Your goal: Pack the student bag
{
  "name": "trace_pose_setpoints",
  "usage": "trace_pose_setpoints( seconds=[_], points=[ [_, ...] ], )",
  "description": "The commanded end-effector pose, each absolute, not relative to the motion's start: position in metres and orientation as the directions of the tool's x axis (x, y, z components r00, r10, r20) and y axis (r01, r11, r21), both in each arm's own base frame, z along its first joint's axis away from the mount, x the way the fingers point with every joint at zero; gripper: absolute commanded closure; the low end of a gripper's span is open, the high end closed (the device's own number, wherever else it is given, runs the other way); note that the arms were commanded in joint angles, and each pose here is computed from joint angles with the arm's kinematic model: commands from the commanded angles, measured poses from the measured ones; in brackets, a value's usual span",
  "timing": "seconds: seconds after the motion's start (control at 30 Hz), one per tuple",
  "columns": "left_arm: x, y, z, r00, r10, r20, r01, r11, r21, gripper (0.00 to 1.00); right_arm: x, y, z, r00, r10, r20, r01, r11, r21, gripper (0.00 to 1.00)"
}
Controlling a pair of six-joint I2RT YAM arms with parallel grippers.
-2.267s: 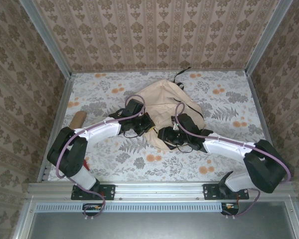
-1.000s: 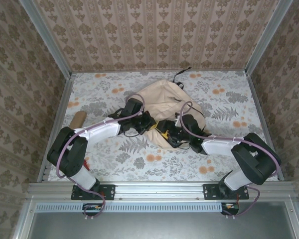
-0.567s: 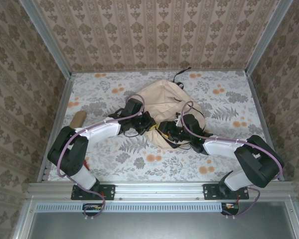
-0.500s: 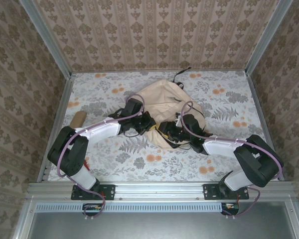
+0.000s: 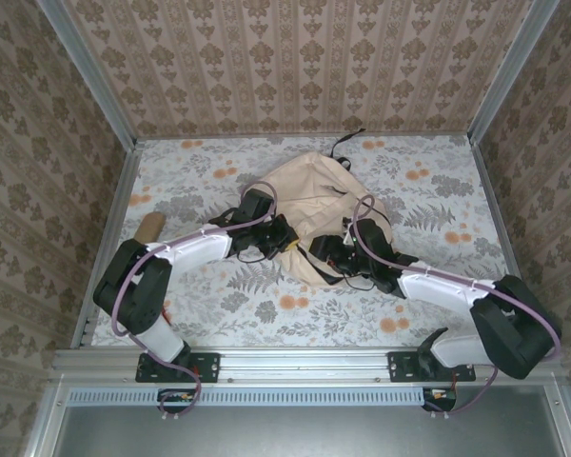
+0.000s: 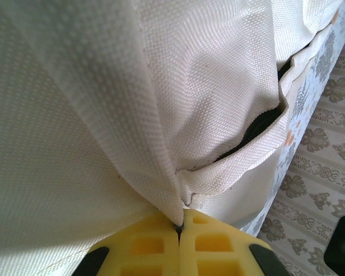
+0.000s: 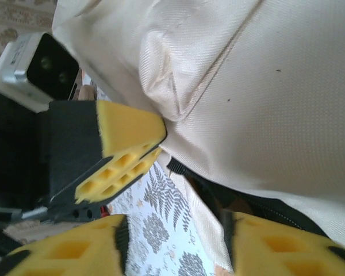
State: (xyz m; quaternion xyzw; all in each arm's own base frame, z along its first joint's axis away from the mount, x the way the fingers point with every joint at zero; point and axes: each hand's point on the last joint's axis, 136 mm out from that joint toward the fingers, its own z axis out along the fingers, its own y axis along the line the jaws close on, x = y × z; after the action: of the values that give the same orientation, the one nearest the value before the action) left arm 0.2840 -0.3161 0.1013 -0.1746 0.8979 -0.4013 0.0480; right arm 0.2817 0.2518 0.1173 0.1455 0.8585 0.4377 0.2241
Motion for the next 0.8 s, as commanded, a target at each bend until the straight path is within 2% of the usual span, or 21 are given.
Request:
trace_pose_setpoints(
  seconds=[0.0, 0.17, 0.37, 0.6, 0.77],
  points=[
    [0.288, -0.323, 0.109, -0.941, -0.334, 0.045, -0.247, 0.593, -0.766, 1.00, 0.272, 0.249, 0.106, -0.881, 0.421, -0.214, 0.092, 0.597, 0.797, 0.38],
    [0.289, -0.324, 0.110, -0.942, -0.331, 0.047, -0.246, 0.589, -0.770, 1.00, 0.274, 0.268, 0.109, -0.906, 0.389, -0.165, 0.072, 0.528, 0.846, 0.33],
    [0.288, -0.323, 0.114, -0.941, -0.334, 0.045, -0.244, 0.585, -0.773, 1.00, 0.288, 0.286, 0.102, -0.915, 0.366, -0.168, 0.039, 0.496, 0.868, 0.36],
    [0.287, -0.323, 0.114, -0.941, -0.334, 0.048, -0.246, 0.582, -0.775, 1.00, 0.305, 0.302, 0.111, -0.905, 0.383, -0.187, -0.016, 0.407, 0.913, 0.36],
    [0.286, -0.322, 0.113, -0.941, -0.335, 0.049, -0.248, 0.584, -0.773, 1.00, 0.311, 0.301, 0.115, -0.893, 0.404, -0.198, -0.026, 0.394, 0.919, 0.37]
  ],
)
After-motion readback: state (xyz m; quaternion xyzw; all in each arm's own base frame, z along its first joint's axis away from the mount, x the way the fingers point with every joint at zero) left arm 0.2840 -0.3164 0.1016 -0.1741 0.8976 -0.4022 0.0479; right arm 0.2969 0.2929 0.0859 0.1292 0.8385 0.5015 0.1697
